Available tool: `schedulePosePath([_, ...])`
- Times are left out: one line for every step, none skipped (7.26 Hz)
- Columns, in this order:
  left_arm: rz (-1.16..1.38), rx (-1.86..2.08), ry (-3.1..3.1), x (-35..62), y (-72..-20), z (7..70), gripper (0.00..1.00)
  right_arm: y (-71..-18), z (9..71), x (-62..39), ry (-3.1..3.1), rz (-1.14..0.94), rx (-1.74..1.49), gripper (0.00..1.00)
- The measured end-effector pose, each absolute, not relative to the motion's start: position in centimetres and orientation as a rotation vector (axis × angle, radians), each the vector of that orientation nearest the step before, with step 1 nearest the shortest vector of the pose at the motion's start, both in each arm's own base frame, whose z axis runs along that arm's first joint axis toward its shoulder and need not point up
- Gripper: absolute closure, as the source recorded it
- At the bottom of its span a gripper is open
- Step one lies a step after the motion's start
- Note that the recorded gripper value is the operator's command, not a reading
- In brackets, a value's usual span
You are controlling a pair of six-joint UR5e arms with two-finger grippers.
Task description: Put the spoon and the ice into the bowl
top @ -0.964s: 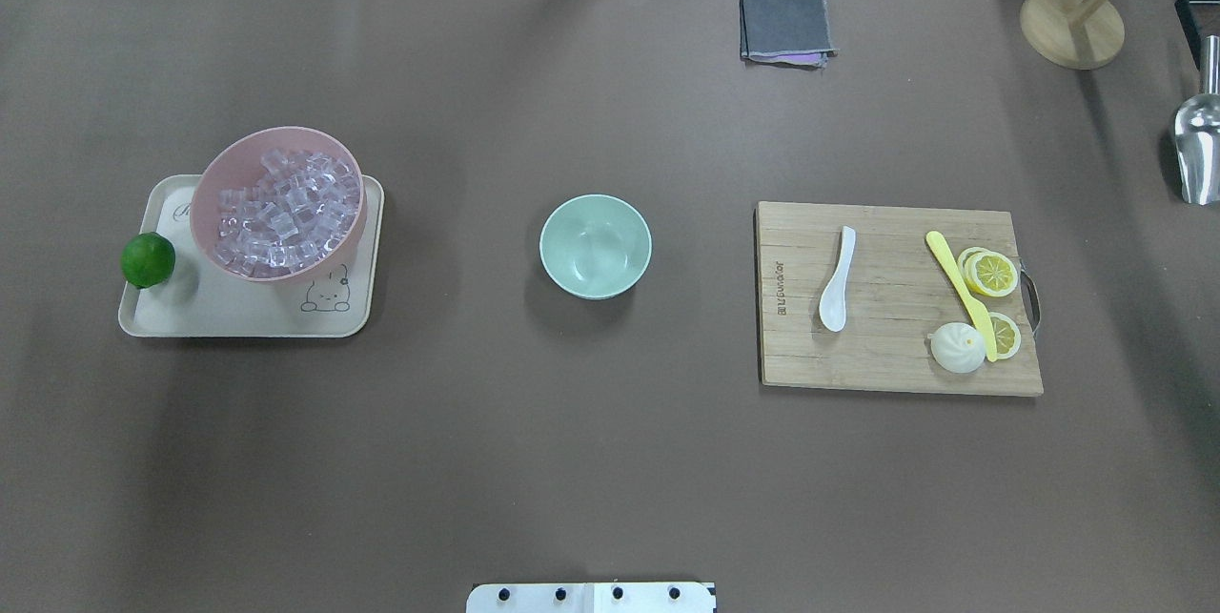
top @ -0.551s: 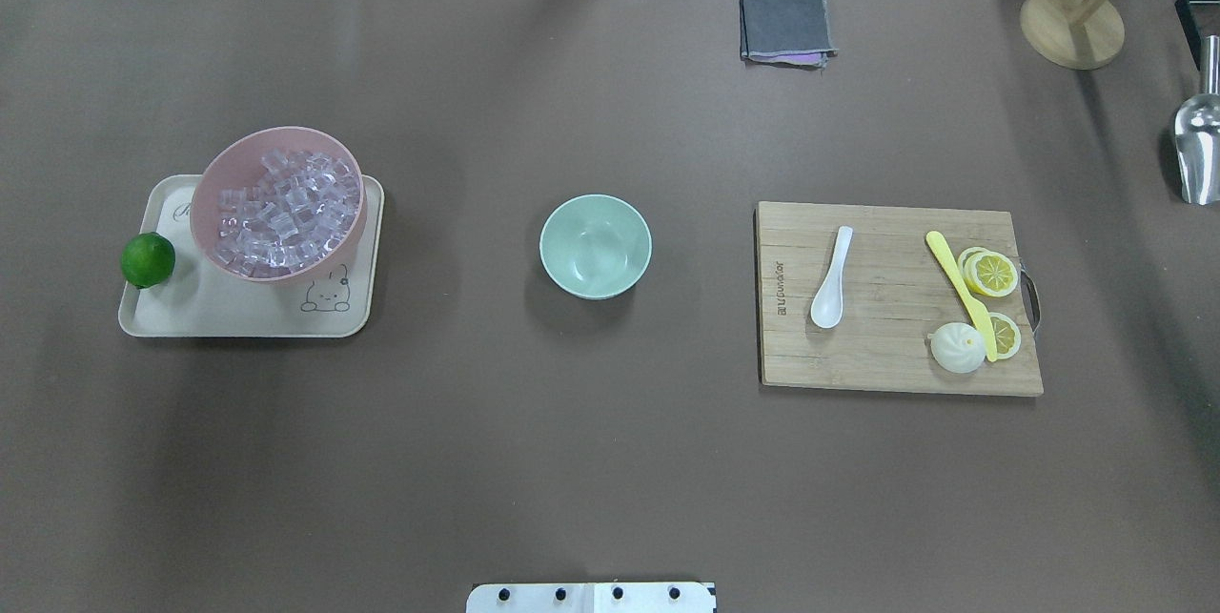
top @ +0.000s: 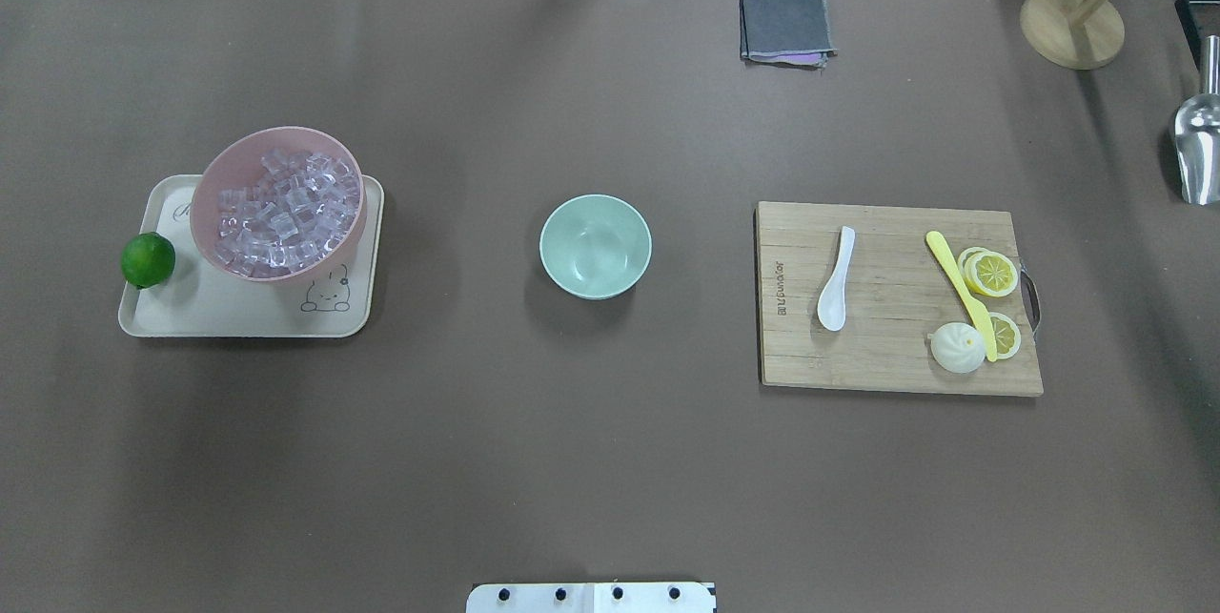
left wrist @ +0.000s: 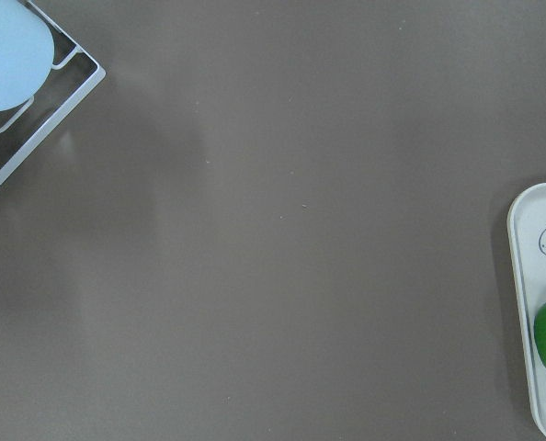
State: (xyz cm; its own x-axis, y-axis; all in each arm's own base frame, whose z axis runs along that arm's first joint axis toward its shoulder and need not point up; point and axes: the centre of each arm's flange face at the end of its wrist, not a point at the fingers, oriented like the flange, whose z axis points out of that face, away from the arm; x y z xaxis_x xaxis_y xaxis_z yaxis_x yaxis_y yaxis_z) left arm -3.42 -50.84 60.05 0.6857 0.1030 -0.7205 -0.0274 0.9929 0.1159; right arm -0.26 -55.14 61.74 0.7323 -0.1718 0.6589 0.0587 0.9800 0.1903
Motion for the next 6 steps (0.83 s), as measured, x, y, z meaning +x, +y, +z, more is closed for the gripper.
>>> schedulePosePath([0.074,0.095,0.816,-3.4,-50.3,60.5,0.02,-55.1,61.8,-0.3,-0.739,-0.127,0.160,0.00])
schedulePosePath([0.076,0.097,0.818,-3.5,-49.8,60.8,0.02,-55.1,61.7,-0.3,-0.741,-0.128,0.160,0.00])
schedulePosePath([0.078,0.101,0.818,-3.5,-49.5,60.9,0.02,-55.0,61.7,-0.3,-0.746,-0.128,0.160,0.00])
schedulePosePath([0.078,0.104,0.817,-3.5,-49.5,60.8,0.02,-54.7,61.5,-0.3,-0.754,-0.129,0.161,0.00])
schedulePosePath([0.079,0.108,0.817,-3.5,-49.6,60.6,0.02,-54.4,61.4,-0.4,-0.760,-0.131,0.161,0.00])
schedulePosePath([0.080,0.114,0.818,-3.5,-49.6,60.2,0.02,-54.1,61.4,-0.7,-0.763,-0.133,0.157,0.00])
